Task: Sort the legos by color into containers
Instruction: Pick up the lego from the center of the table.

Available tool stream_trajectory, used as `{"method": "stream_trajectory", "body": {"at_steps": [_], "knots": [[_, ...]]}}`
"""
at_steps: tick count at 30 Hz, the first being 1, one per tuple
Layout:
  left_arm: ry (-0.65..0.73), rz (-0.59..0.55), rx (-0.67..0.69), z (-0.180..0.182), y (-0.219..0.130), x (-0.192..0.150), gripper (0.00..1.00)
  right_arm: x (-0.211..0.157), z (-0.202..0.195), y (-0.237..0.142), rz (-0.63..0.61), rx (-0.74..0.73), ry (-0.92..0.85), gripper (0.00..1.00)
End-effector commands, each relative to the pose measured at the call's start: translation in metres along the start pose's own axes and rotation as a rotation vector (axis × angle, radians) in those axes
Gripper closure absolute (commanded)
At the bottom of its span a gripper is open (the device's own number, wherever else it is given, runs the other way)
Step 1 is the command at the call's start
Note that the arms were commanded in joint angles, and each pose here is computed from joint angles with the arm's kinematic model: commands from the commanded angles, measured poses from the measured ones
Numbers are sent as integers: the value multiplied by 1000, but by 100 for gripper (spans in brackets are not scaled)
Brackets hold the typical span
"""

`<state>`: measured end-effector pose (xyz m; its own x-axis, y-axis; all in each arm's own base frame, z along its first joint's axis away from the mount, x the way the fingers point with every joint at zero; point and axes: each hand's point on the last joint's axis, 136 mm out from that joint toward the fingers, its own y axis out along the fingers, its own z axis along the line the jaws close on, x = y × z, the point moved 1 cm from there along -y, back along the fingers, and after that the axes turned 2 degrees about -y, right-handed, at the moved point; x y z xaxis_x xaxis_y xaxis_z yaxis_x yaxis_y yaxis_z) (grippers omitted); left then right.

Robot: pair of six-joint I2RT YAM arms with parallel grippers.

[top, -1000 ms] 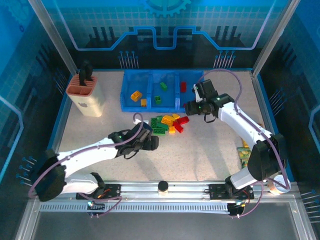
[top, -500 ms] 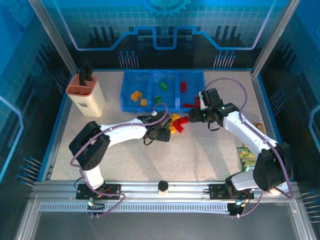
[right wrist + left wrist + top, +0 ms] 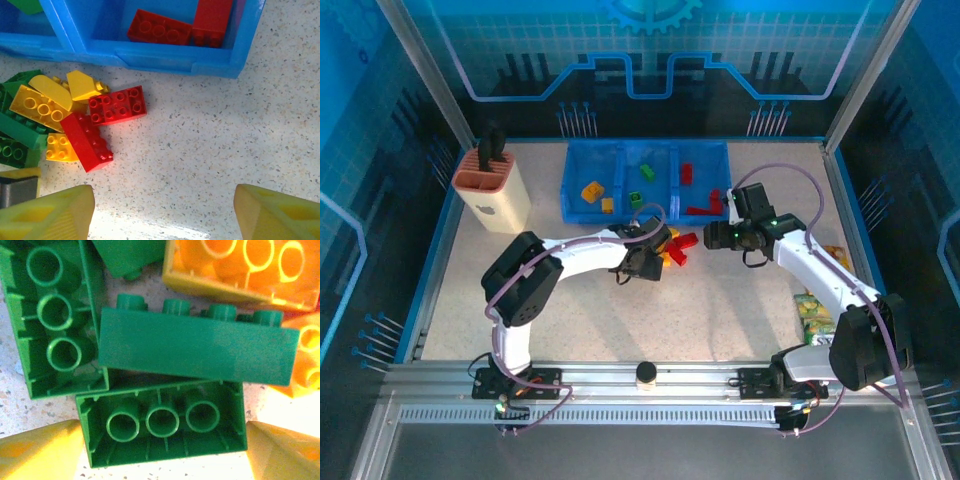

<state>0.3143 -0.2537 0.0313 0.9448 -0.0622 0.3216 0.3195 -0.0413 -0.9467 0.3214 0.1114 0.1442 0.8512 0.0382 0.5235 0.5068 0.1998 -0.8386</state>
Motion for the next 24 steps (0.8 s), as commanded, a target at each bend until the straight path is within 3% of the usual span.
{"method": "stream_trajectory", "body": {"at_steps": [1,4,12,17,24], "knots": [[28,12,30,3,4,6,18,2,-1,-4,-23,18,25,26],[34,14,38,3,7,9,22,1,-2,-5,-22,18,27,26],[25,17,45,7,-3,7,54,-2,-4,-7,-21,20,31,26],[-3,-34,-24,5,-39,8,55,-9,-6,-3,-16,18,43,26],[-29,-184,-105,12,-90,62,54,-19,-2,6,5,47,70,26]]}}
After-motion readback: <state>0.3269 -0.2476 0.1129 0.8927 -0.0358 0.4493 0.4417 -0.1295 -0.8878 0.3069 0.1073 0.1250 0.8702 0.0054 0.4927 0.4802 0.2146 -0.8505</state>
